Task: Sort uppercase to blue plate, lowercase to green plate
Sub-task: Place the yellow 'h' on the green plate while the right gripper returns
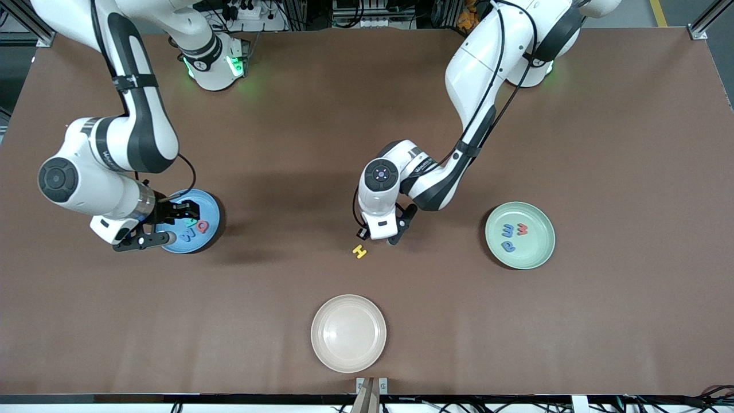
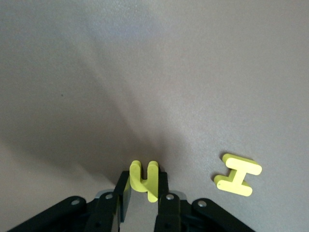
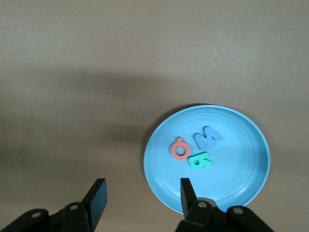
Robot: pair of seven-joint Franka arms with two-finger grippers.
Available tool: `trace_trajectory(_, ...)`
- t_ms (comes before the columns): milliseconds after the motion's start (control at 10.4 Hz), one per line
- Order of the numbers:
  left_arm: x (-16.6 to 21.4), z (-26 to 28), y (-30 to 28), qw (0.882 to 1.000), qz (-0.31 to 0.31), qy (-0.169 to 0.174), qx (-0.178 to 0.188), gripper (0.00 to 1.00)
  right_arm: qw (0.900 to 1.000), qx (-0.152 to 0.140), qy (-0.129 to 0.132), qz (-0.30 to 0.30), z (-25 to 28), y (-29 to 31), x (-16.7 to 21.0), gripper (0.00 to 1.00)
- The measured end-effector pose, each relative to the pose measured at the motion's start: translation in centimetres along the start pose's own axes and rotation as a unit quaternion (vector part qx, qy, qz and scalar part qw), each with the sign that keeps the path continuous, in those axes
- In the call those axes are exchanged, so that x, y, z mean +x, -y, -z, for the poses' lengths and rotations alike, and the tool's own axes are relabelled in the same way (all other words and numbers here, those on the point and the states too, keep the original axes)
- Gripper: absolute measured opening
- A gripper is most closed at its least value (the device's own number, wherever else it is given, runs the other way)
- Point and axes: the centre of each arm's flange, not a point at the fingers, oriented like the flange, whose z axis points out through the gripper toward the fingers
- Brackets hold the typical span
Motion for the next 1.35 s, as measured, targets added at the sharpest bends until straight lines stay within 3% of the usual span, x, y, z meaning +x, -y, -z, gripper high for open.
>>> trace_trajectory(192, 1.5, 0.4, 0.2, 0.999, -0.018, -0.010, 0.026, 0.27, 0.999, -0.002, -0.011, -0.050, 0.8, 3.9, 0.5, 0.71)
trace_trajectory(481, 7.0, 4.5, -0.2, 0.998, -0.029, -0.019, 0.051, 0.27, 0.993, 0.000, -0.028, -0.113, 1.9, 9.8, 0.9, 0.71)
trace_trajectory(770, 13.7, 7.5, 1.3, 0.997, -0.048, -0.020, 0.066, 0.27, 0.989, 0.032, -0.032, -0.141, 1.5, 12.7, 1.8, 0.71)
trace_trajectory(1058, 21.4, 9.4, 4.9, 0.994, -0.073, -0.016, 0.086, 0.27, 0.978, 0.032, -0.055, -0.199, -0.4, 19.1, 3.2, 0.71)
trace_trajectory(1347, 27.5, 9.2, 8.1, 0.990, -0.089, -0.006, 0.106, 0.27, 0.959, 0.043, -0.059, -0.274, -1.6, 23.4, 4.6, 0.73)
